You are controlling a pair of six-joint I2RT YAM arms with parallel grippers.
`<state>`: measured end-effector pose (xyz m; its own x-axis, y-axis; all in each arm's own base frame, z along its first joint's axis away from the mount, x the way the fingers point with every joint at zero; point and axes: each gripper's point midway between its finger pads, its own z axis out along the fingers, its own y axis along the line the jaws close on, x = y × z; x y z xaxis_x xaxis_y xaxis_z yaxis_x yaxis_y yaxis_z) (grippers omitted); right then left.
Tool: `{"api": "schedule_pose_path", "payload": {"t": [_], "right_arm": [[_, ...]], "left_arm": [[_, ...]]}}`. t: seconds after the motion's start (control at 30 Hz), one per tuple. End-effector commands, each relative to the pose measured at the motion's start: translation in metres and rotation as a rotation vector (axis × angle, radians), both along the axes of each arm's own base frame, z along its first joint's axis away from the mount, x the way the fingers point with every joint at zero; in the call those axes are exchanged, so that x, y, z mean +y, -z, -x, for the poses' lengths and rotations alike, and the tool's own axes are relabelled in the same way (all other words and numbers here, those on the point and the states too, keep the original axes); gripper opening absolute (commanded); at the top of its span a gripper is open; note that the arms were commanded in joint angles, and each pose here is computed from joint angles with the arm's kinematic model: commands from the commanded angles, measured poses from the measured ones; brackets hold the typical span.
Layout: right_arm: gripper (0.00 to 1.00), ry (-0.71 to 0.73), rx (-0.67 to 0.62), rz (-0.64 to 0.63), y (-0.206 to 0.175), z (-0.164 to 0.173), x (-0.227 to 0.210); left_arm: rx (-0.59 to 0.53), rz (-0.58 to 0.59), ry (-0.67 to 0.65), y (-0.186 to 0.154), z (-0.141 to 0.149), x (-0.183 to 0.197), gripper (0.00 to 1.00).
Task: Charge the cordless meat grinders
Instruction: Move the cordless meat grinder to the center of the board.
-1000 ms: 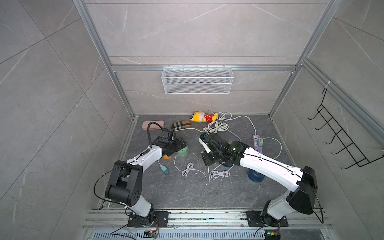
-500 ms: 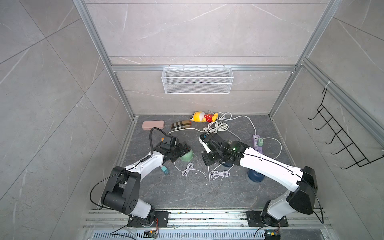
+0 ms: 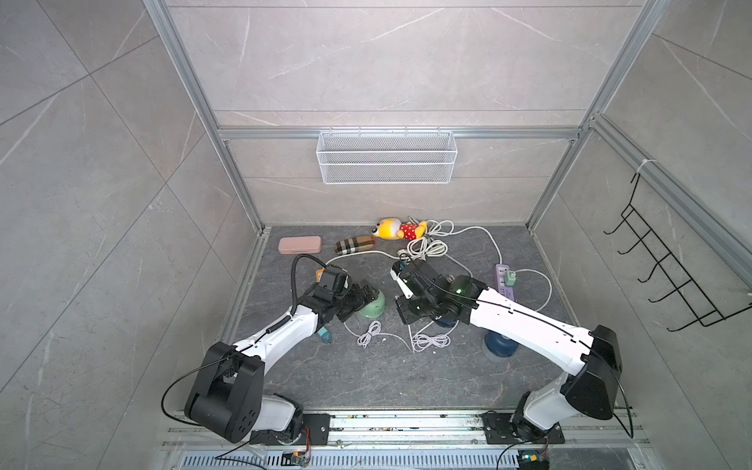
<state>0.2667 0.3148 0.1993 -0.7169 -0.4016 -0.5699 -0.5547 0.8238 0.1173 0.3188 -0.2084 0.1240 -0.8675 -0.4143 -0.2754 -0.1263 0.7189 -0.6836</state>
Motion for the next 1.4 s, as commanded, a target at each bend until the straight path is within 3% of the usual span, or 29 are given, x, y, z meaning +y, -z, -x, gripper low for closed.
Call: {"api": "schedule_pose_path", "payload": {"t": [0.0,0.17,0.43,0.77,1.03,1.37], "right_arm": [[0.00,0.016,-0.015,-0.003,-0.005,-0.005,-0.001],[0.00,0.017,-0.009,-0.003,-0.003,-0.006,0.000],[0.00,0.013,0.005,-0.015,-0.001,-0.008,0.006],[0.00,0.000,0.091,-0.018,0.036,-0.029,0.045],[0.00,0.024,0.136,0.027,0.063,-0.047,0.059],[0.00,0.035,0.168,0.026,0.074,-0.059,0.068]], "left_arm": [[-0.017,0.030,0.009,-0.010,0.005,-0.003,1.00],[-0.014,-0.018,-0.011,-0.003,0.016,0.011,1.00],[-0.121,-0.059,0.042,-0.023,0.036,0.024,1.00],[-0.050,-0.256,-0.033,0.006,0.058,0.066,0.90],[-0.017,-0.236,-0.001,0.032,0.058,0.058,0.87],[-0.069,-0.236,0.056,0.045,0.058,0.053,0.91]]}}
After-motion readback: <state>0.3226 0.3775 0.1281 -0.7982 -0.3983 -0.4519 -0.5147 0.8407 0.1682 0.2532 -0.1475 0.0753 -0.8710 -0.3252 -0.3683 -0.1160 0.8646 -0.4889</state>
